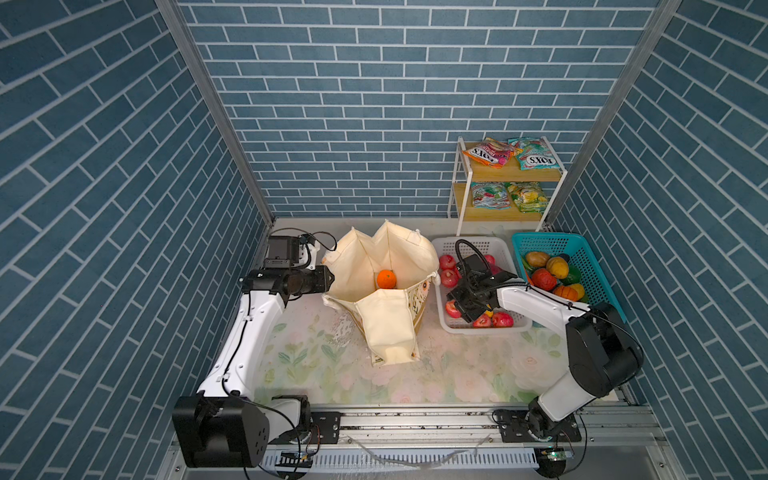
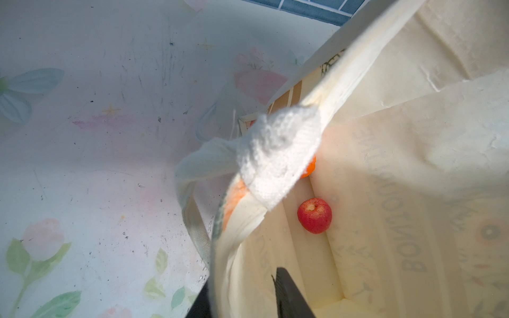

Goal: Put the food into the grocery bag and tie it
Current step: 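Carry the red apple over the tote bag and drop it inside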

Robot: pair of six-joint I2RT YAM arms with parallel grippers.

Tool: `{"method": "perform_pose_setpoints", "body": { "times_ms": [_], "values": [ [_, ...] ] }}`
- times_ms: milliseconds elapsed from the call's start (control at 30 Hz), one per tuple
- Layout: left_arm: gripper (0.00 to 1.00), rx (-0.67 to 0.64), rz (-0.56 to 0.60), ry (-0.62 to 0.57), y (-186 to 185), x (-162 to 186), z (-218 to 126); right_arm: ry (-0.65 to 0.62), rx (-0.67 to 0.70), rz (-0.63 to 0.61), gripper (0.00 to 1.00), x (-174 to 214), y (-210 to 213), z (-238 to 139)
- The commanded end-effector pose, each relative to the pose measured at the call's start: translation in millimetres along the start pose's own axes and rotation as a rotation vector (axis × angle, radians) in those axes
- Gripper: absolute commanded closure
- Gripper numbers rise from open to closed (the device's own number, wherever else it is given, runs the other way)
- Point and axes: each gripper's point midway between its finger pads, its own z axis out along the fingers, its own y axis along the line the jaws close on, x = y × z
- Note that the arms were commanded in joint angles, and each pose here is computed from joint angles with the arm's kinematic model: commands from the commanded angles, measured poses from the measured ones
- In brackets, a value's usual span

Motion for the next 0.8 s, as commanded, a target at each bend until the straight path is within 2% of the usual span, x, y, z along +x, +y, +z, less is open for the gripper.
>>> {"method": "perform_pose_setpoints", "body": {
  "times_ms": [0, 100, 233, 367, 467, 633, 767],
  "values": [
    [0.64, -0.013, 0.004, 0.007, 1.8, 4.6, -0.7, -0.112, -0.111, -0.060, 0.51, -16.4, 27.6, -49.0],
    [0.64, -0.014, 0.003, 0.009, 2.2, 5.0, -0.4, -0.233, -0.205, -0.140, 0.49, -32.9, 51.7, -97.1],
    [0.64, -0.012, 0.003, 0.011, 1.8, 5.4, -0.3, -0.378, -0.356, -0.329, 0.50, -35.8, 99.7, -167.8],
    [0.64, -0.013, 0.004, 0.009, 1.9, 5.0, -0.6, -0.451, -0.475, -0.557, 0.50, -7.7, 151.1, -219.8],
    [0.64, -0.011, 0.004, 0.008, 1.6, 4.7, -0.5, -0.457, -0.553, -0.727, 0.50, 27.9, 185.5, -240.4],
    [0.64, -0.012, 0.006, 0.008, 1.7, 4.7, -0.5, -0.353, -0.581, -0.965, 0.50, 94.0, 225.5, -226.3],
    [0.64, -0.008, 0.006, 0.007, 1.0, 4.6, -0.9, -0.256, -0.522, -1.074, 0.50, 131.7, 235.8, -195.6]
  ]
}}
